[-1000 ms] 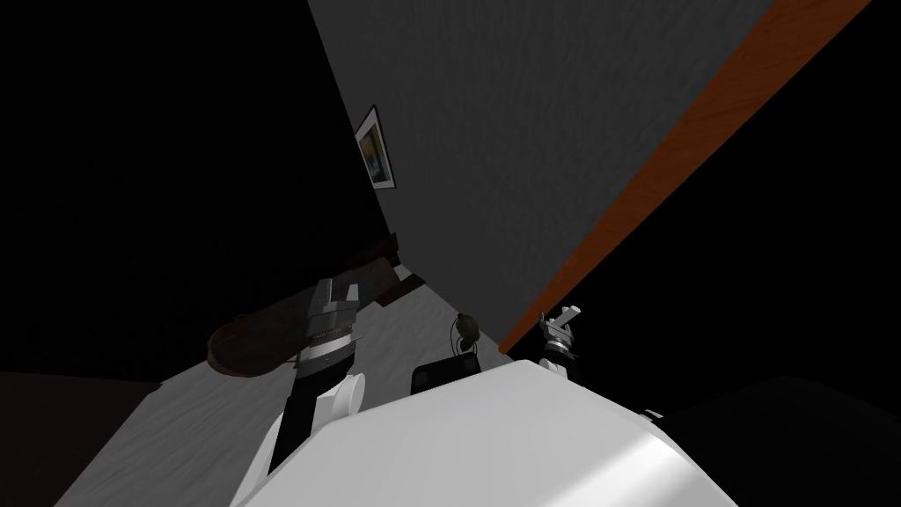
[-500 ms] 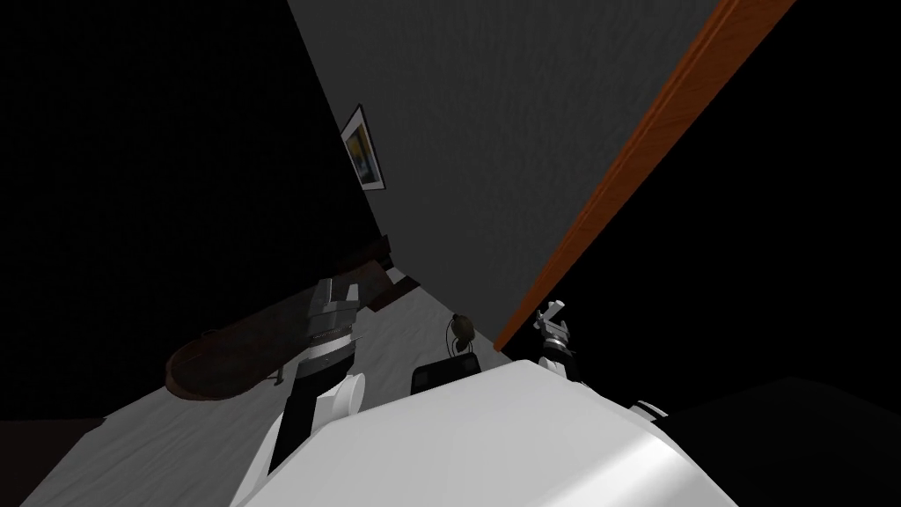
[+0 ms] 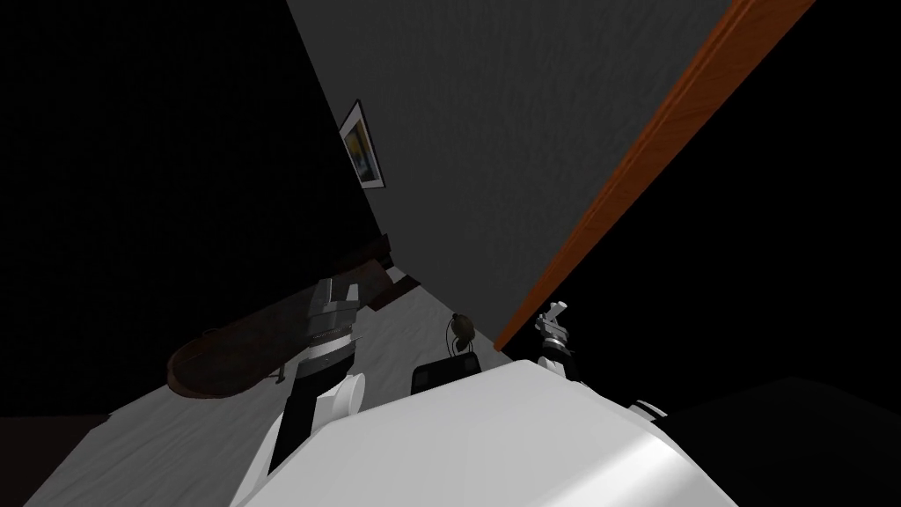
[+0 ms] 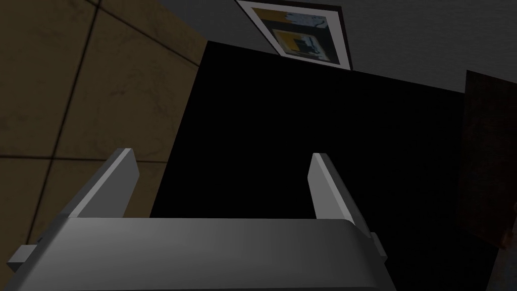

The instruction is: Pull the door open

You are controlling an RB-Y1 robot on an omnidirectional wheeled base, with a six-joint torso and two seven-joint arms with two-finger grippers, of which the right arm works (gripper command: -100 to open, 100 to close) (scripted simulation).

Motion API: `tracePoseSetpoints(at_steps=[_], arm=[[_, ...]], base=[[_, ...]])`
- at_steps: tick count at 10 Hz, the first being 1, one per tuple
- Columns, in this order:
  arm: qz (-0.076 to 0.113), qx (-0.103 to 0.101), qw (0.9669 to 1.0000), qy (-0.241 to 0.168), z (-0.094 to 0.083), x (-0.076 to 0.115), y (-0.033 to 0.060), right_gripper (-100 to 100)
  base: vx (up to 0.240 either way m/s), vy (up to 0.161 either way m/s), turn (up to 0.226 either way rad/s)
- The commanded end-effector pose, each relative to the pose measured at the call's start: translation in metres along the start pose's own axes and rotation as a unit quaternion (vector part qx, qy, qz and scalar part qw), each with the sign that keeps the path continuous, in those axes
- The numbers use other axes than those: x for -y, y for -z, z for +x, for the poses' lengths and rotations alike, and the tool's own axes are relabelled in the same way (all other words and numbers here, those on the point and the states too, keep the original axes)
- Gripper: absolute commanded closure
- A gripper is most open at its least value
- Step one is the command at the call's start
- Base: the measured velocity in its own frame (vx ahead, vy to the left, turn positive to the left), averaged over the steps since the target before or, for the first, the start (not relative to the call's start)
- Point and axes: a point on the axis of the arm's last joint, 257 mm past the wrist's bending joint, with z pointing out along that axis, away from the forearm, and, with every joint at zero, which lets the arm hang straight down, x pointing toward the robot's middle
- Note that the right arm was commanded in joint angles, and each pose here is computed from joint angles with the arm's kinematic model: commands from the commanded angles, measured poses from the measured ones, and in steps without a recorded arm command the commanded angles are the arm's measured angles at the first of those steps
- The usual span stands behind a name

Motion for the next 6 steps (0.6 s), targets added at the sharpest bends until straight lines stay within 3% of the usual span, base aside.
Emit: tracePoseSetpoints(at_steps=[1, 3, 6], arm=[[-0.003, -0.001, 1.0000, 0.003, 0.001, -0.004, -0.0001, 100], [0.008, 0.000, 1.0000, 0.000, 0.000, 0.004, 0.0008, 100], [0.027, -0.001, 0.9996, 0.000, 0.001, 0.013, 0.0029, 100]], base=[[0.000, 0.000, 0.000], [-0.046, 0.024, 0.015], [-0.158, 0.088, 0.027]])
